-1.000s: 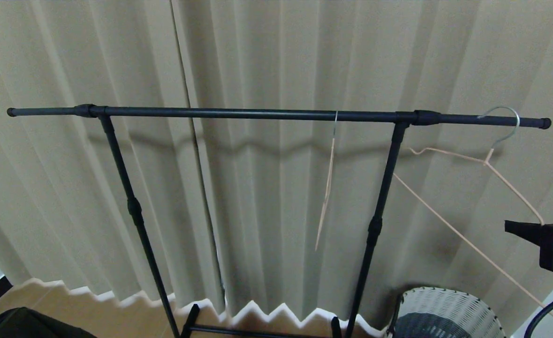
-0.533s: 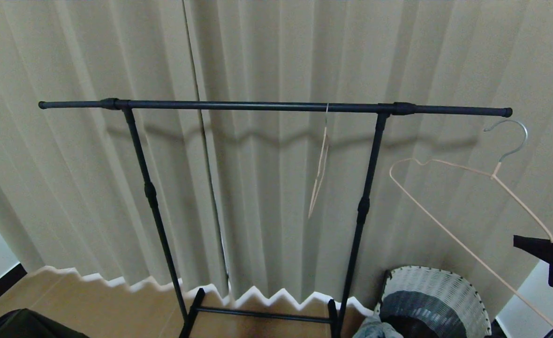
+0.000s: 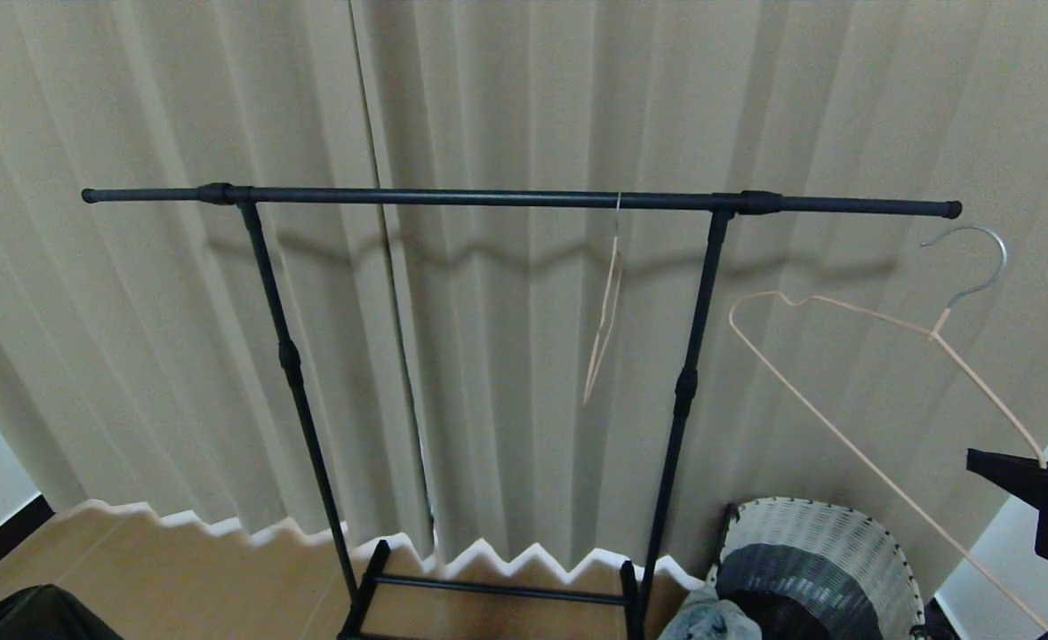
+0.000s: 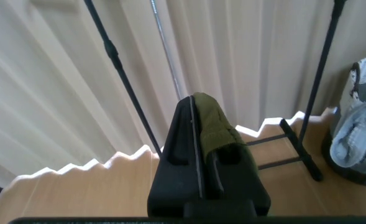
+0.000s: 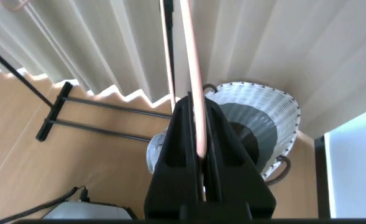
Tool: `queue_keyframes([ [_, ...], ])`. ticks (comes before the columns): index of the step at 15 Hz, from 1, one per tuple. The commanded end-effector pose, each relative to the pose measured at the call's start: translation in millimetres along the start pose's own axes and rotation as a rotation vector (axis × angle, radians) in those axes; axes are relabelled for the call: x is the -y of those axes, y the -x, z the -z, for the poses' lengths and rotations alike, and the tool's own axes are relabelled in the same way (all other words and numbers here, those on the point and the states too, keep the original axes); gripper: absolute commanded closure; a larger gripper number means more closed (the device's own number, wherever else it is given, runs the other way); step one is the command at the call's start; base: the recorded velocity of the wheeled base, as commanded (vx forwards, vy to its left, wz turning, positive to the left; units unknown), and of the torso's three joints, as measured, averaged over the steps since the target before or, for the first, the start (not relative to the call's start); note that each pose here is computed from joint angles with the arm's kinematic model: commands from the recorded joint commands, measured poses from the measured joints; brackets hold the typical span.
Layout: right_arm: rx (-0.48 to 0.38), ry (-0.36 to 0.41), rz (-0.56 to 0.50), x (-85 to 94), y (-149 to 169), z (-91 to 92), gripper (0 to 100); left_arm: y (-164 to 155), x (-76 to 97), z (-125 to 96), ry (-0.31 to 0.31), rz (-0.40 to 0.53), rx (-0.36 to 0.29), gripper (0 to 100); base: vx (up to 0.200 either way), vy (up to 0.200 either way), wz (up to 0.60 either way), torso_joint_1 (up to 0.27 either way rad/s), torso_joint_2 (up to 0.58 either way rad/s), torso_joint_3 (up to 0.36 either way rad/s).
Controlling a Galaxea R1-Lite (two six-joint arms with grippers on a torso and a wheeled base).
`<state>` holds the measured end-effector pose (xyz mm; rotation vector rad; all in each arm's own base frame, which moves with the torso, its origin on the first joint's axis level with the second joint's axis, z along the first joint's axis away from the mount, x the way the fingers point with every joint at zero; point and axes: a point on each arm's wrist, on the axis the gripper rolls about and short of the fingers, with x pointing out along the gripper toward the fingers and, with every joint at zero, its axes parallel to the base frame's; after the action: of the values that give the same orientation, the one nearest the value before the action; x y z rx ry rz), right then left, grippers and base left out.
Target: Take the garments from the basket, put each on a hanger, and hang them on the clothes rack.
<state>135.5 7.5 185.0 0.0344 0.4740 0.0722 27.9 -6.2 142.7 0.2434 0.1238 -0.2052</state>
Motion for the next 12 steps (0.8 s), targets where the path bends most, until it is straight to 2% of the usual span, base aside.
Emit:
queue_keyframes([
  [1,-0.002,0.004,-0.011,-1.6,-0.2,0.4,100,-0.7,0.1,-0.1,-0.001,0.000,-0.004,100,0.000,0.000,0.00,0.000,0.00,0.000],
  [7,0.011,0.009,-0.053,-4.1,1.8,-1.4,100,-1.7,0.1,-0.5,0.000,0.000,-0.010,100,0.000,0.200,0.00,0.004,0.00,0.005],
  [10,0.099,0.012,-0.072,-4.7,2.0,-8.1,100,-1.8,0.2,0.0,0.000,0.002,-0.011,100,0.000,0.200,0.00,0.005,0.00,0.001],
  [12,0.122,0.014,-0.127,-5.8,2.8,-8.5,100,-1.8,0.2,0.0,0.000,0.002,-0.011,100,0.000,0.200,0.00,0.002,0.00,0.012],
])
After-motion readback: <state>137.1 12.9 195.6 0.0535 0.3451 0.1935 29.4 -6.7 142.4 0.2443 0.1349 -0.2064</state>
